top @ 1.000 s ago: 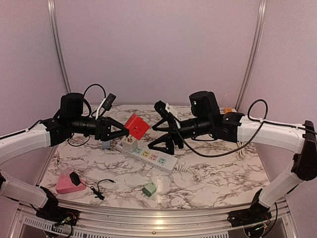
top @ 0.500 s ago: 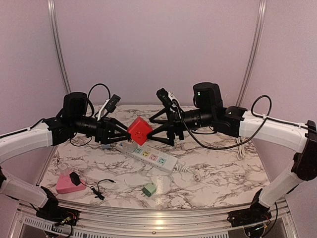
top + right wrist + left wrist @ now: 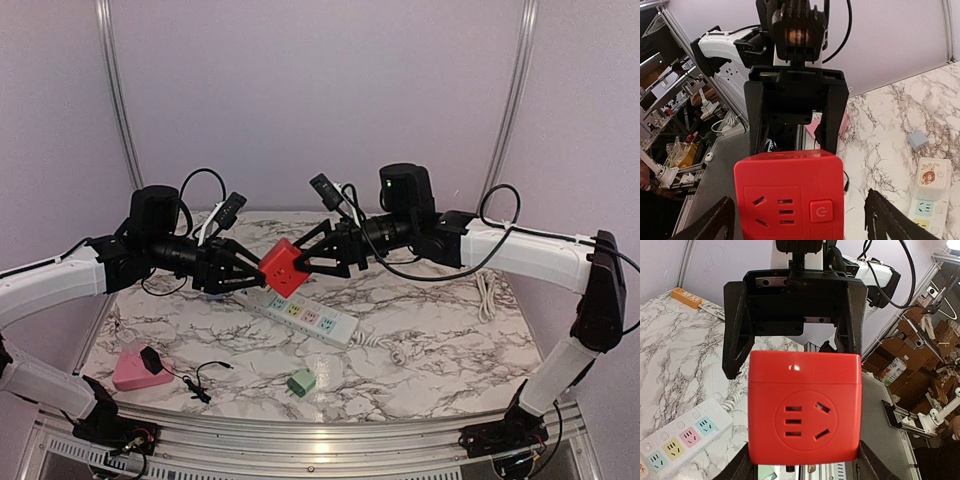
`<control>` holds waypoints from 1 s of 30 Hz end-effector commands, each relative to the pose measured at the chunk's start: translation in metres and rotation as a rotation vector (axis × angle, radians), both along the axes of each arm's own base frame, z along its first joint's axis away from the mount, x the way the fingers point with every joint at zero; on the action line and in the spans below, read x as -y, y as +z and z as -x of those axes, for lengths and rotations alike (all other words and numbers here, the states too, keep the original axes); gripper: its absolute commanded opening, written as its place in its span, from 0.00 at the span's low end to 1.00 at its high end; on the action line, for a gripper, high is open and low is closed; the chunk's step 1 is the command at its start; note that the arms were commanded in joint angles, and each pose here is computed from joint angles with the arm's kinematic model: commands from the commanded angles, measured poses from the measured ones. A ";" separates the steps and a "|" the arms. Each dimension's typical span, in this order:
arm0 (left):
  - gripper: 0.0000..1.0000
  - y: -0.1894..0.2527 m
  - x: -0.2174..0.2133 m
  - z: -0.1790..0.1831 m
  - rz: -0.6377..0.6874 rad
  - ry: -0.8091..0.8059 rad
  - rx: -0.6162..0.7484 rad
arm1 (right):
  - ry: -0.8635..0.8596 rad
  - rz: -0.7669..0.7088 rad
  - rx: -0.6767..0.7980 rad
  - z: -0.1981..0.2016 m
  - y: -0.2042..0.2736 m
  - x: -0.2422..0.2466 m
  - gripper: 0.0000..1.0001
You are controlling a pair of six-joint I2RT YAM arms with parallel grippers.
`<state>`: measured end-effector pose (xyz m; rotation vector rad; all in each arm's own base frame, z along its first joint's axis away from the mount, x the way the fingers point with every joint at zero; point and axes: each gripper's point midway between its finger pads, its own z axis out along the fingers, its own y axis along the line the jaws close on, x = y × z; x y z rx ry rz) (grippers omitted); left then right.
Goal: Insert the plug
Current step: Pass from the left arm to the right
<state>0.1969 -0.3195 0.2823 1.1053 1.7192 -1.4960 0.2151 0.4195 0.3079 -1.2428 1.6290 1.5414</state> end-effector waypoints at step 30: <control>0.35 0.014 0.011 -0.006 0.017 -0.021 0.037 | 0.129 -0.016 0.003 0.022 0.009 -0.011 0.06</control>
